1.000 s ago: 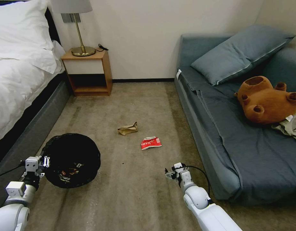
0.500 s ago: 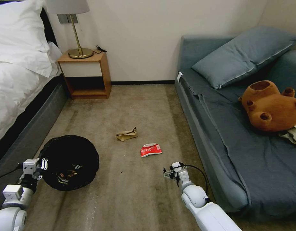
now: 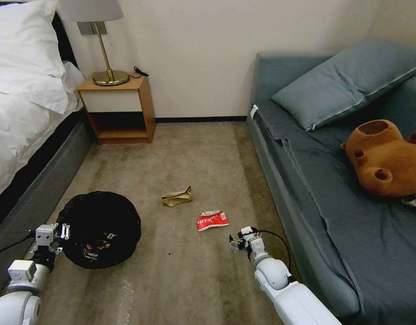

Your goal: Pick up the trash bin, then pick up the garbage on the floor and place it into the trash bin.

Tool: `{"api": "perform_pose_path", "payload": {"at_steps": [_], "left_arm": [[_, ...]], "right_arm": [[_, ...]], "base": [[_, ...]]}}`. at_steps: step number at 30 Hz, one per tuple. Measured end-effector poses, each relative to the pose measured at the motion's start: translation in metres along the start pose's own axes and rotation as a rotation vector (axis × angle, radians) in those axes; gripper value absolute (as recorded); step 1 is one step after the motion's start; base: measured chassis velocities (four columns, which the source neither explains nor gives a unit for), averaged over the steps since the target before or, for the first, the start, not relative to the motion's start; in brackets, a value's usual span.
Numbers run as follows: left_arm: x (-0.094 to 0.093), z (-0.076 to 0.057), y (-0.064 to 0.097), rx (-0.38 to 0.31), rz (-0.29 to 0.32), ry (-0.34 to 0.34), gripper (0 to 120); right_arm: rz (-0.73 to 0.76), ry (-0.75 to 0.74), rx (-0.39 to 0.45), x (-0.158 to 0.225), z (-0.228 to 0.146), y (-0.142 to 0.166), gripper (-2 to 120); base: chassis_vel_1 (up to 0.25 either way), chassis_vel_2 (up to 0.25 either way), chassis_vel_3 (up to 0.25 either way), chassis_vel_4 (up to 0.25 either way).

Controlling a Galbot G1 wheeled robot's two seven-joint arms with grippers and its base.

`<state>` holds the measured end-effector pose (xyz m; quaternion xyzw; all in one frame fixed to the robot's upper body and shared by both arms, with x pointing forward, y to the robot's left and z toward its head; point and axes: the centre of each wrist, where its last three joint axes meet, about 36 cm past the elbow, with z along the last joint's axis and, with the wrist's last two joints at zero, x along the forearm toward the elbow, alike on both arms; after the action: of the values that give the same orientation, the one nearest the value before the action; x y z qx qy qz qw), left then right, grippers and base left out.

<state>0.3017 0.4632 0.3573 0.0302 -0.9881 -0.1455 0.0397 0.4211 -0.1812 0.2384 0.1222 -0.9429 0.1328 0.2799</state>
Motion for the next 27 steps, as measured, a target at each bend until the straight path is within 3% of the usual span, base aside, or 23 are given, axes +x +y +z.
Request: {"api": "perform_pose_path", "payload": {"at_steps": [16, 27], "left_arm": [[0.004, 0.002, 0.004, -0.004, -0.014, 0.01, 4], [0.004, 0.006, -0.002, -0.003, -0.015, 0.021, 4]], "right_arm": [[-0.014, -0.003, 0.009, -0.006, -0.002, -0.001, 100], [-0.044, -0.029, 0.044, -0.009, -0.01, -0.01, 100]], "base": [[-0.104, 0.102, 0.095, -0.091], [-0.104, 0.101, 0.097, -0.091]]}}
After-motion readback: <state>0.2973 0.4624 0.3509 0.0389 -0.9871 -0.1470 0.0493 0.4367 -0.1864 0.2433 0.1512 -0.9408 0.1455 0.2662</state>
